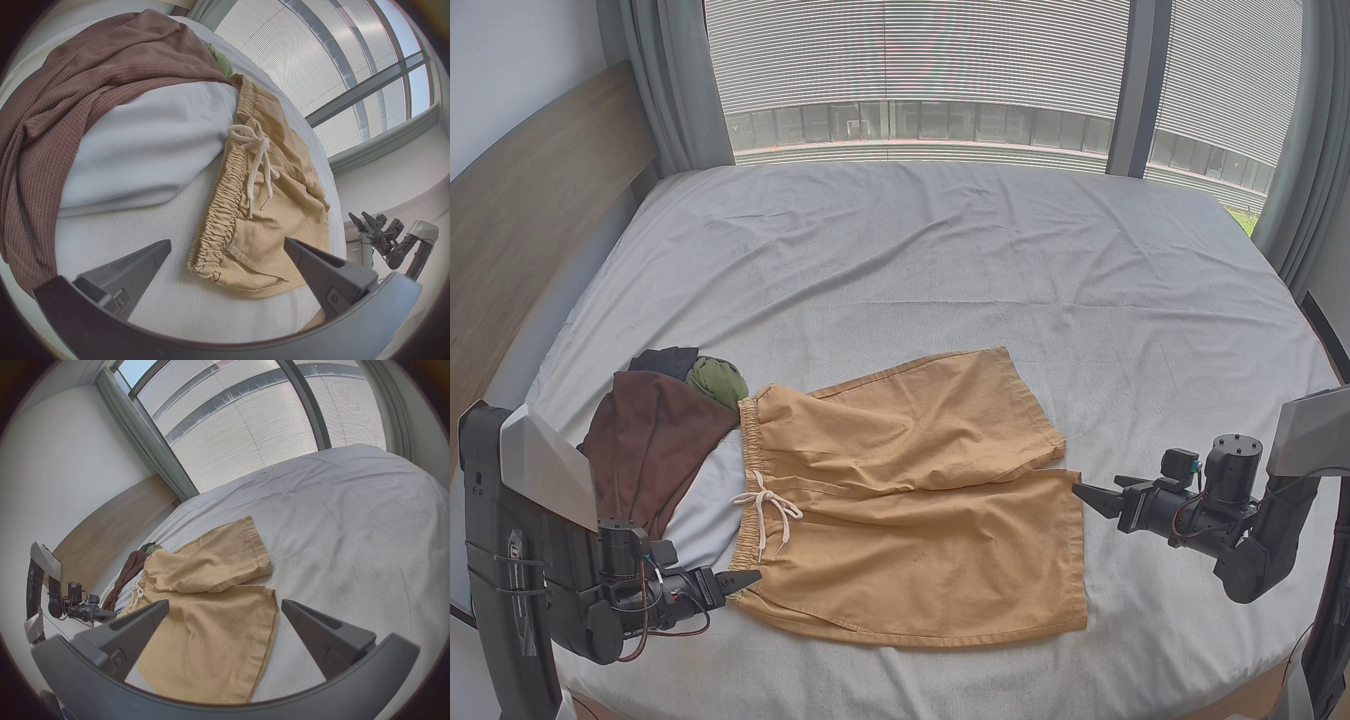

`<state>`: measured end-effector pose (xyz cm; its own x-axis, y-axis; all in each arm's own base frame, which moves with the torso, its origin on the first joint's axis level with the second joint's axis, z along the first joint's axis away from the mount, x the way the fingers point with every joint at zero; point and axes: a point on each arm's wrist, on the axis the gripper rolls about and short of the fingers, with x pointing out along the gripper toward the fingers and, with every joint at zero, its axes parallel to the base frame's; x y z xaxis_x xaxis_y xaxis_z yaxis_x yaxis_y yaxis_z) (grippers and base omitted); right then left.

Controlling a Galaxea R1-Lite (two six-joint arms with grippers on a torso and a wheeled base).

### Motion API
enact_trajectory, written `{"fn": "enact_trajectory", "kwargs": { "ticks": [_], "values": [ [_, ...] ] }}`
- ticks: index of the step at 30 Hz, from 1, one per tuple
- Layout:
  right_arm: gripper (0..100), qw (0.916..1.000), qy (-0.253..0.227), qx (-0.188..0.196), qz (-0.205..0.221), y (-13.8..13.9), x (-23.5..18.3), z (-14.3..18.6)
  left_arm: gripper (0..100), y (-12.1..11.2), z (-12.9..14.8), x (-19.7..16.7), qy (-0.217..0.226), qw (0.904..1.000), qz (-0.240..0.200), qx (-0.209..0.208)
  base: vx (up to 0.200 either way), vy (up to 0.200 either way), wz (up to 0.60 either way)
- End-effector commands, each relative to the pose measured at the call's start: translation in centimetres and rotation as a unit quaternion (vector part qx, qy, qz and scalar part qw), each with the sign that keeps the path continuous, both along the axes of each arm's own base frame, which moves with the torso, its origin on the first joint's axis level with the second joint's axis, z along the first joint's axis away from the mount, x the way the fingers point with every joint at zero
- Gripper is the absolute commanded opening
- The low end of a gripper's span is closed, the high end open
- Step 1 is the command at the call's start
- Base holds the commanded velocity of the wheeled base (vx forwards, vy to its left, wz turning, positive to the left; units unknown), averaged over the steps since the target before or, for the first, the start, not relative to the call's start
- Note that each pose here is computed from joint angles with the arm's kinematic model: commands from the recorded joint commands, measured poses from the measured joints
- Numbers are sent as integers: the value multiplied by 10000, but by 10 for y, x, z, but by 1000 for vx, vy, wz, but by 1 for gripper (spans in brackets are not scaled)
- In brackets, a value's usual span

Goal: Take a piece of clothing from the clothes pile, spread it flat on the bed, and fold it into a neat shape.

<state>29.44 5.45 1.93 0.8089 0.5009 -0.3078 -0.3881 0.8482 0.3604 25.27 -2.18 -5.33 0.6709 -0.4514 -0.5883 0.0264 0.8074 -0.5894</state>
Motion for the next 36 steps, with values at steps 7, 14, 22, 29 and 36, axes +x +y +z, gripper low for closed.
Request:
{"fn": "enact_trajectory", "kwargs": {
  "ticks": [7, 14, 22, 29, 36],
  "values": [
    [100, 9977, 649, -132, 117, 1, -27, -18, 0, 0, -1, 0, 11, 10000, -20, 16, 0, 0, 0],
    [100, 9859, 1578, -358, 434, 9, -57, -53, 0, 0, -1, -1, 15, 10000, -17, 22, 0, 0, 0],
    [100, 9686, 2352, -521, 608, 12, -83, -72, 0, 0, -2, -1, 27, 10000, -24, 33, 0, 0, 0],
    [100, 9657, 2429, -569, 714, 20, -82, -81, 0, 0, -2, -1, 27, 10000, -18, 38, 0, 0, 0],
    [100, 9676, 2380, -529, 654, 24, -73, -88, 0, -1, -2, -1, 27, 10000, -26, 38, 0, 0, 0]
  ]
}}
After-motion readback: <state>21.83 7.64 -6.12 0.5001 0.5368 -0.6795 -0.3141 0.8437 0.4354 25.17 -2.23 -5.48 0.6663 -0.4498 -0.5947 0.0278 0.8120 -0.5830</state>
